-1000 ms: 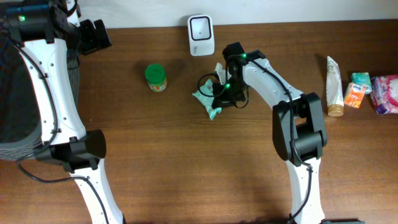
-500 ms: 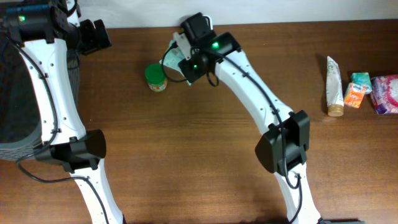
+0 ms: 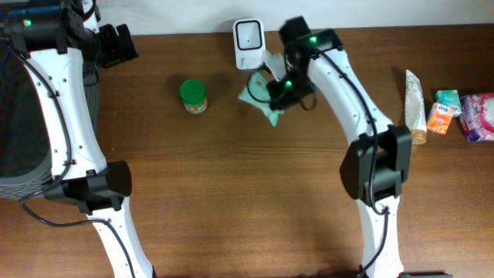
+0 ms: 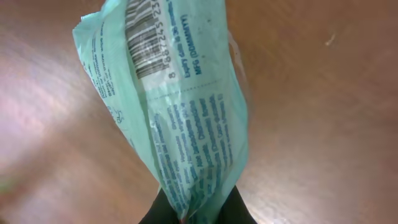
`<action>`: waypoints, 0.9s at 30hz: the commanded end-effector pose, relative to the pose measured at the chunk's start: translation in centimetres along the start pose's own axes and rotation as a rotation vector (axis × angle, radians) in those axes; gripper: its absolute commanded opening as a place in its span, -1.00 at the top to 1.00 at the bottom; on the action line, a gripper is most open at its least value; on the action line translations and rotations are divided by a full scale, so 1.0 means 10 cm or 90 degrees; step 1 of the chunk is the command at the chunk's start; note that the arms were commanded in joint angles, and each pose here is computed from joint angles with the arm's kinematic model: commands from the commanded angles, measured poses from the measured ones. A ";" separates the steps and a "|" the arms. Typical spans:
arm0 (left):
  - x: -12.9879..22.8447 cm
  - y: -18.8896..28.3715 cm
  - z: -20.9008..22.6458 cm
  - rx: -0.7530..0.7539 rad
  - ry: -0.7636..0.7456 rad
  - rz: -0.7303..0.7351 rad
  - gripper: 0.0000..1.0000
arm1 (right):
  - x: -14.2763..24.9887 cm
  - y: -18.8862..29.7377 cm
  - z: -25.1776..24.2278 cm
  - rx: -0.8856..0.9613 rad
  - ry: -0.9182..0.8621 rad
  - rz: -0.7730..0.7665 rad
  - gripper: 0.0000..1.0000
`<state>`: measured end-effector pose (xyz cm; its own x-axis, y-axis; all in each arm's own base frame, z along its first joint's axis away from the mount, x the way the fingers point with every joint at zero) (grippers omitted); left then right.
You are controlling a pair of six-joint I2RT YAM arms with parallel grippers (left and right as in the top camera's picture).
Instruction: Scan the item barcode
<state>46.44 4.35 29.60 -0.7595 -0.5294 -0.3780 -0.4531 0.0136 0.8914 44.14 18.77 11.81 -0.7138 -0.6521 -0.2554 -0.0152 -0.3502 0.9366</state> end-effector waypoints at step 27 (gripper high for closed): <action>-0.03 0.19 0.01 0.006 0.002 -0.029 -0.98 | 0.61 -0.76 0.03 -0.277 -0.500 0.021 -0.43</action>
<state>46.43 4.34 29.59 -0.7597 -0.5298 -0.3771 -0.4525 0.0141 0.8917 40.15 17.50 3.96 -0.9848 -0.1481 0.0910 0.1672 -0.6641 0.7287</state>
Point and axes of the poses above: each gripper's point midway between its finger pads, its own y axis back along the fingers, its own z axis along the line the jaws close on, x = y × z, the point moved 2 cm from there along y, back along the fingers, and after that the axes turned 13 degrees about y, right-handed, at the moved point
